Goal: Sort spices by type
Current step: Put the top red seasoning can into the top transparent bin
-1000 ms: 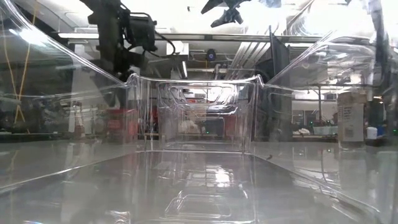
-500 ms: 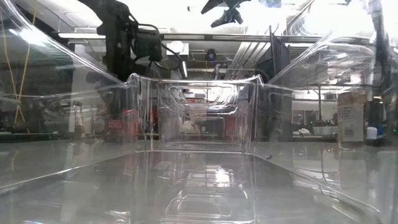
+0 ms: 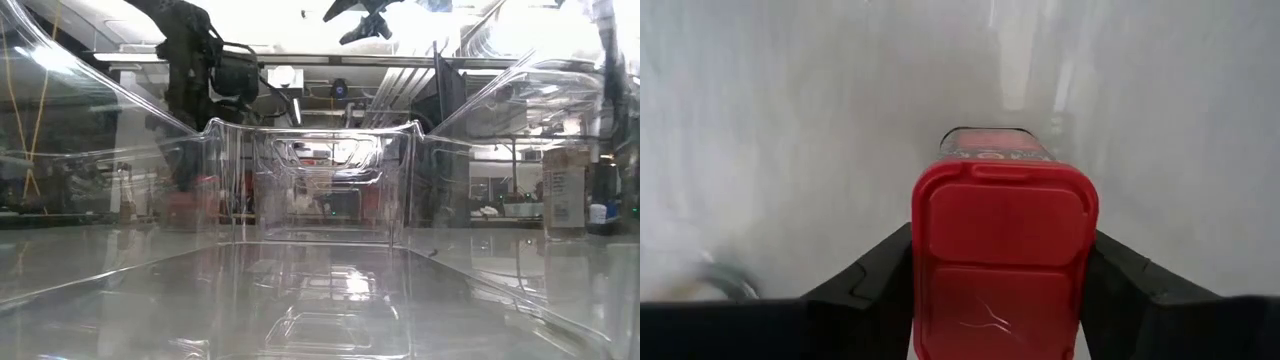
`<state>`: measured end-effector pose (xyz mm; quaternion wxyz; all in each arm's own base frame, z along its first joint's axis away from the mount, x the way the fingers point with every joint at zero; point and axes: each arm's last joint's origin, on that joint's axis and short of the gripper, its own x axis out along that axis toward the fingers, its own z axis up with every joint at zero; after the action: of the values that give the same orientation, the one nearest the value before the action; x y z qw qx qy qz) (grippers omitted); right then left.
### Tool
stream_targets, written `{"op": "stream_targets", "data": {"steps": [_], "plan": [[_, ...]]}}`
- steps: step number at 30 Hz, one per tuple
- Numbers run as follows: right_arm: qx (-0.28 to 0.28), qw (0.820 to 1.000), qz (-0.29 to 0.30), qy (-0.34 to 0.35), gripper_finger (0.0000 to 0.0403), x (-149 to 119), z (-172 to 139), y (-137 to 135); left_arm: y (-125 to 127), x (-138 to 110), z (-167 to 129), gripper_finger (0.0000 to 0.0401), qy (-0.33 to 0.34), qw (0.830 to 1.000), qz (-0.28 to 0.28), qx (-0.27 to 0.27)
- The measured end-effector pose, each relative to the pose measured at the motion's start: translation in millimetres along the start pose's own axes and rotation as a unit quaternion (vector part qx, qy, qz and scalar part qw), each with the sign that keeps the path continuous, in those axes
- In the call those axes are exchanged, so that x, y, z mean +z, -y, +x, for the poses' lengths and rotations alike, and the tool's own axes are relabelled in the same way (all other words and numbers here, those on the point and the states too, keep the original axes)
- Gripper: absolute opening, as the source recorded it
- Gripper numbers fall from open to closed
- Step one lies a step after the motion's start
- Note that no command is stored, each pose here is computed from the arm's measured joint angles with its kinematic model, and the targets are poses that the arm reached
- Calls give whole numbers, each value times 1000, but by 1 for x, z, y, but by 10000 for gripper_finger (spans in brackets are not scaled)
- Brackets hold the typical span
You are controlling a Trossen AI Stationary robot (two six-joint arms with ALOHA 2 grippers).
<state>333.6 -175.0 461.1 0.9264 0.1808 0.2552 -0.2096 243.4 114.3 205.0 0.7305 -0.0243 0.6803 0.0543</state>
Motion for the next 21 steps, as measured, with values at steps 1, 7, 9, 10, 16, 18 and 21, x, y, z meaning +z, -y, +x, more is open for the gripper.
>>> {"op": "stream_targets", "data": {"steps": [1,7,9,10,16,18,21], "plan": [[1,1000,1,-6,307,-1,-2,-1,1,-3,-6,183,6,1000,-18,-6],[3,1000,12,-19,307,-5,-25,-6,6,-23,-64,183,113,980,-163,-1],[0,1000,20,-10,307,-4,-35,-6,6,-24,-90,183,195,954,-229,-1],[-4,1000,24,-3,307,-3,-40,-7,6,-22,-102,183,237,937,-259,-5],[-45,996,42,59,307,4,-70,-4,-9,21,-131,183,370,886,-280,-10],[-52,994,55,77,307,6,-79,-2,-18,46,-126,183,371,885,-281,-8],[-60,991,71,100,307,9,-91,1,-33,86,-116,183,374,883,-284,-1]]}}
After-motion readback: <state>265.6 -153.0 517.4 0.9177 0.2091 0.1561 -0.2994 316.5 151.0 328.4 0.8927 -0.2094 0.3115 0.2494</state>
